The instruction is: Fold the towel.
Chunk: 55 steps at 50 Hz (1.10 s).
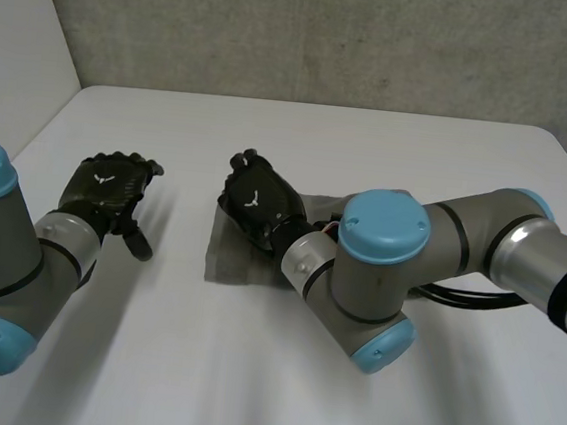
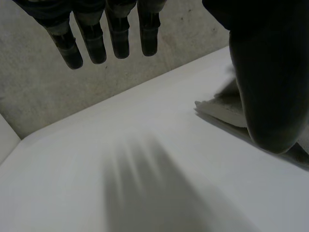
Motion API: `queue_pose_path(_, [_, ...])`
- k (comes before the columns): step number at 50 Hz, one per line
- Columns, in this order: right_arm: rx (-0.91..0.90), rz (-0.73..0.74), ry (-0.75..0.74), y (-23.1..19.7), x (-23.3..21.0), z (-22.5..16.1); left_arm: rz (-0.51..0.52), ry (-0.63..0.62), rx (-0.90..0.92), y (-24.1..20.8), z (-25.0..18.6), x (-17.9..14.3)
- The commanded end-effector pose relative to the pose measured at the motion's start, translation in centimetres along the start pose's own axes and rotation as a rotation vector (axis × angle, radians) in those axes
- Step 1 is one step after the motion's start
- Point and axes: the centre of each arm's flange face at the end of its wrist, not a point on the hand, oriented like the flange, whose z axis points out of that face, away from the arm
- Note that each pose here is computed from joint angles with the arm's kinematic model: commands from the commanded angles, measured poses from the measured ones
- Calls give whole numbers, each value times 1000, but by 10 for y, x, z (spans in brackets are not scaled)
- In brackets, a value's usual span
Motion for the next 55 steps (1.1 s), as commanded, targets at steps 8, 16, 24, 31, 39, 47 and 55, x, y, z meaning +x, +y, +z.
queue_pose_path(8, [-109, 368, 131, 8, 84, -50, 21, 86, 103, -25, 5, 32])
queue_pose_path(16, [-290, 609, 186, 51, 113, -94, 33, 178, 170, -40, 8, 70])
queue_pose_path(24, [-445, 702, 188, 106, 105, -130, 62, 283, 143, -20, 9, 111])
queue_pose_path(31, [-455, 701, 204, 128, 96, -140, 77, 311, 102, -2, 12, 124])
queue_pose_path(39, [-464, 699, 206, 146, 87, -138, 73, 296, 69, 8, 14, 120])
queue_pose_path(47, [-503, 676, 165, 159, 75, -135, 62, 239, 53, 5, 13, 101])
queue_pose_path(55, [-475, 622, 187, 155, 89, -130, 44, 180, 66, -7, 6, 75])
